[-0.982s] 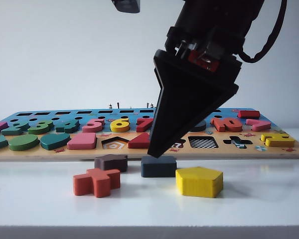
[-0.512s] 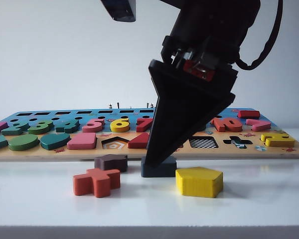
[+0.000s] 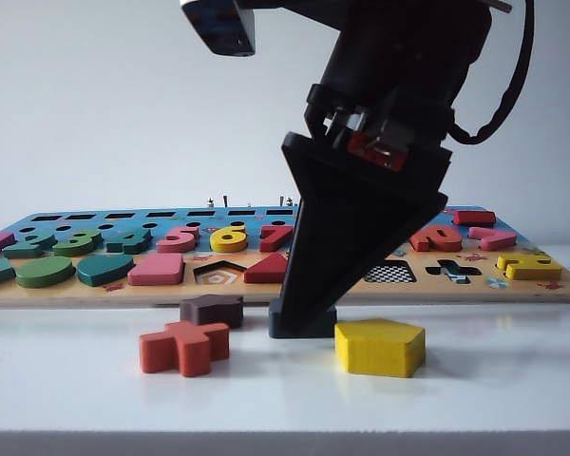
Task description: Insert the cube into the slot.
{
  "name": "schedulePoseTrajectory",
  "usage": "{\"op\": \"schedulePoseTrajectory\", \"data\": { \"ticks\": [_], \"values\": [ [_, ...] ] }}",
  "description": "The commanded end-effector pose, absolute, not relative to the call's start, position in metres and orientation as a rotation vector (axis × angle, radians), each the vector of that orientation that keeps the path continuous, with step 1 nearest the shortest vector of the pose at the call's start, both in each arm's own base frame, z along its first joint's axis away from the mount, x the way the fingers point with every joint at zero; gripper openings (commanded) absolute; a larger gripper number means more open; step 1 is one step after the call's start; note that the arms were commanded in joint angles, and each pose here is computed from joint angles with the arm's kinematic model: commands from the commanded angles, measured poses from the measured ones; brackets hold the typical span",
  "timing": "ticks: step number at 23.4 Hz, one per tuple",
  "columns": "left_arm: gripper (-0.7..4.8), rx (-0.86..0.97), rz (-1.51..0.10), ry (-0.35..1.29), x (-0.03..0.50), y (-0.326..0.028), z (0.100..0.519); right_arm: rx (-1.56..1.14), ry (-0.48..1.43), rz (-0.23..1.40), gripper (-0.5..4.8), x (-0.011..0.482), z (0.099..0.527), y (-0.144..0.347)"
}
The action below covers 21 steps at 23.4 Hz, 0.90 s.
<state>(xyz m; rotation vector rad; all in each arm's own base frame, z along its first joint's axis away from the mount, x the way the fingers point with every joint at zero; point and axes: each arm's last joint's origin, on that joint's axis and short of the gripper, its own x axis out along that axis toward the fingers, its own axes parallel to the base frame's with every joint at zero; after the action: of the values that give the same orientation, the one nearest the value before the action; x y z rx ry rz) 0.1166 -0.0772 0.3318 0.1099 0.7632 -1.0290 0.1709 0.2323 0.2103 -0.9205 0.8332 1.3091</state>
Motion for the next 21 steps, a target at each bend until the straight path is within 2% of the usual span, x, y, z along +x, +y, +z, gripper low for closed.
{"op": "schedulePoseTrajectory", "data": {
  "ticks": [1,11,16,21],
  "values": [
    [0.20,0.111,-1.039,0.740,0.1172,-0.0776,0.3343,-0.928,0.820,1.294,2.82,0.1710,0.2121,0.2331],
    [0.20,0.112,-1.039,0.737,0.1174,-0.0777,0.3344,-0.937,0.840,1.291,2.64,0.1701,0.2114,0.2317],
    [0.20,0.111,-1.039,0.737,0.1174,-0.0777,0.3344,-0.940,0.849,1.291,1.87,0.1696,0.2110,0.2310],
    [0.20,0.111,-1.039,0.737,0.1174,-0.0777,0.3344,-0.943,0.849,1.293,1.77,0.1689,0.2095,0.2301]
  ]
}}
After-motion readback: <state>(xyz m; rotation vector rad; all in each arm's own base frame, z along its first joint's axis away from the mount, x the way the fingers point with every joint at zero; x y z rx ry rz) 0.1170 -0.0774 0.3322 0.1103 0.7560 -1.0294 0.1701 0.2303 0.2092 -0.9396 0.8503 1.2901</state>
